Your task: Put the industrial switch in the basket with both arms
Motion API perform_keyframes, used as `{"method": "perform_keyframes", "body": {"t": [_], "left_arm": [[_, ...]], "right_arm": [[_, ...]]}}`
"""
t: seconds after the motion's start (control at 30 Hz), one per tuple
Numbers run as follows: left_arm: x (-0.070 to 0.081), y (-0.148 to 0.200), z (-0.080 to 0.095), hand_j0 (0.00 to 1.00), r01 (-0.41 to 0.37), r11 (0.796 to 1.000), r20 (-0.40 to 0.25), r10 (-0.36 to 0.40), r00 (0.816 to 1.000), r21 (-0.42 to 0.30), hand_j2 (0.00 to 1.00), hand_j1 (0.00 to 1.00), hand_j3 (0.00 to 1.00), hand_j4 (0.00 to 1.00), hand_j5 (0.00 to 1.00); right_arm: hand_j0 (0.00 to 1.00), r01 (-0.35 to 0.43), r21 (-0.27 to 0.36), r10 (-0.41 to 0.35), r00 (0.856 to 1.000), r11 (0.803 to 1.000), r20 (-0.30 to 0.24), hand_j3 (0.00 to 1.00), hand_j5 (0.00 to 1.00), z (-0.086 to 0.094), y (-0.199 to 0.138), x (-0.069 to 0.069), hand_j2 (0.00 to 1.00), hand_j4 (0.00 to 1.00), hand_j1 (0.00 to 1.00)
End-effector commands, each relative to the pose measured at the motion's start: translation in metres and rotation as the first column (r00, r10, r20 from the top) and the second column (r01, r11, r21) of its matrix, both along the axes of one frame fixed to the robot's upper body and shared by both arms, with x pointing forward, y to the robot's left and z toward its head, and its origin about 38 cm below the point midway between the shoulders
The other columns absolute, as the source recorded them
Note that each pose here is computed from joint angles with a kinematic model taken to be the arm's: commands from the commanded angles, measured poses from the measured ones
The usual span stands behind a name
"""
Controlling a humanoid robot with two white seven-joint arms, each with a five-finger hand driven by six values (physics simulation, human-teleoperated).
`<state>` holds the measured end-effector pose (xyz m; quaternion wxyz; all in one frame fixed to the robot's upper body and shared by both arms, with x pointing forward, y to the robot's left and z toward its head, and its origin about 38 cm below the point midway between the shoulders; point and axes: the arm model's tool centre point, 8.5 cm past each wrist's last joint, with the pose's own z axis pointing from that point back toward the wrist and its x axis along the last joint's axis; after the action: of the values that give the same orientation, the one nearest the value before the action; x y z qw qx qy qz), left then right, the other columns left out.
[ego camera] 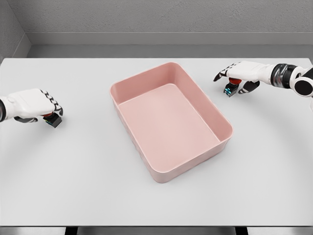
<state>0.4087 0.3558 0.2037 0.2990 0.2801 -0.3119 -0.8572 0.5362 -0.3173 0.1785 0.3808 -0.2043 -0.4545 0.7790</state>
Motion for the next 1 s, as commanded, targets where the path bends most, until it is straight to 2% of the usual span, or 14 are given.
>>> {"method": "perform_keyframes", "body": {"t": [0.0, 0.03, 0.1, 0.2, 0.37, 0.57, 0.63, 0.8, 0.97], "left_arm": [[0.000, 0.000, 0.000, 0.72, 0.001, 1.000, 0.000, -0.001, 1.000, 0.001, 0.72, 0.72, 0.72, 0.72, 0.72], [0.000, 0.000, 0.000, 0.72, -0.001, 1.000, 0.001, 0.001, 1.000, 0.001, 0.72, 0.72, 0.72, 0.72, 0.72], [0.000, 0.001, 0.000, 0.67, -0.002, 1.000, 0.001, 0.002, 1.000, 0.003, 0.67, 0.67, 0.67, 0.67, 0.67], [-0.001, 0.001, -0.002, 0.66, -0.002, 1.000, -0.003, 0.002, 1.000, 0.006, 0.66, 0.66, 0.66, 0.66, 0.66], [-0.001, 0.001, -0.001, 0.54, 0.003, 1.000, -0.003, -0.003, 1.000, 0.007, 0.54, 0.54, 0.54, 0.54, 0.54], [-0.002, -0.001, -0.001, 0.51, 0.009, 1.000, -0.005, -0.009, 1.000, 0.004, 0.51, 0.51, 0.51, 0.51, 0.51], [-0.005, -0.005, -0.003, 0.45, 0.024, 1.000, -0.011, -0.024, 1.000, 0.004, 0.45, 0.45, 0.45, 0.45, 0.45], [-0.007, 0.001, 0.005, 0.45, 0.023, 1.000, -0.001, -0.023, 1.000, 0.017, 0.45, 0.45, 0.45, 0.45, 0.45], [-0.008, -0.006, 0.017, 0.45, 0.065, 0.998, 0.002, -0.065, 0.998, -0.001, 0.45, 0.45, 0.45, 0.45, 0.45]], "right_arm": [[0.74, 0.002, 0.003, -0.002, 1.000, 1.000, 0.002, 0.74, 0.74, 0.001, 0.000, 0.000, 0.74, 0.74, 0.74], [0.71, 0.002, 0.003, -0.002, 1.000, 1.000, 0.002, 0.71, 0.71, 0.001, 0.000, 0.000, 0.71, 0.71, 0.71], [0.71, 0.003, 0.001, -0.003, 1.000, 1.000, 0.002, 0.71, 0.71, 0.001, -0.001, 0.000, 0.71, 0.71, 0.71], [0.69, 0.004, -0.001, -0.004, 1.000, 1.000, 0.001, 0.69, 0.69, 0.000, -0.001, 0.000, 0.69, 0.69, 0.69], [0.62, 0.003, -0.017, -0.003, 1.000, 1.000, 0.003, 0.62, 0.62, 0.000, -0.002, 0.000, 0.62, 0.62, 0.62], [0.56, 0.001, -0.016, -0.001, 1.000, 1.000, 0.003, 0.56, 0.56, 0.000, -0.001, 0.000, 0.56, 0.56, 0.56], [0.54, 0.000, -0.018, 0.000, 1.000, 1.000, 0.003, 0.54, 0.54, 0.000, -0.001, 0.000, 0.54, 0.54, 0.54], [0.48, -0.002, -0.028, 0.003, 1.000, 1.000, 0.006, 0.48, 0.48, 0.000, 0.000, 0.001, 0.48, 0.48, 0.48], [0.44, -0.001, -0.030, 0.001, 1.000, 1.000, 0.005, 0.44, 0.44, 0.000, -0.001, 0.001, 0.44, 0.44, 0.44]]}}
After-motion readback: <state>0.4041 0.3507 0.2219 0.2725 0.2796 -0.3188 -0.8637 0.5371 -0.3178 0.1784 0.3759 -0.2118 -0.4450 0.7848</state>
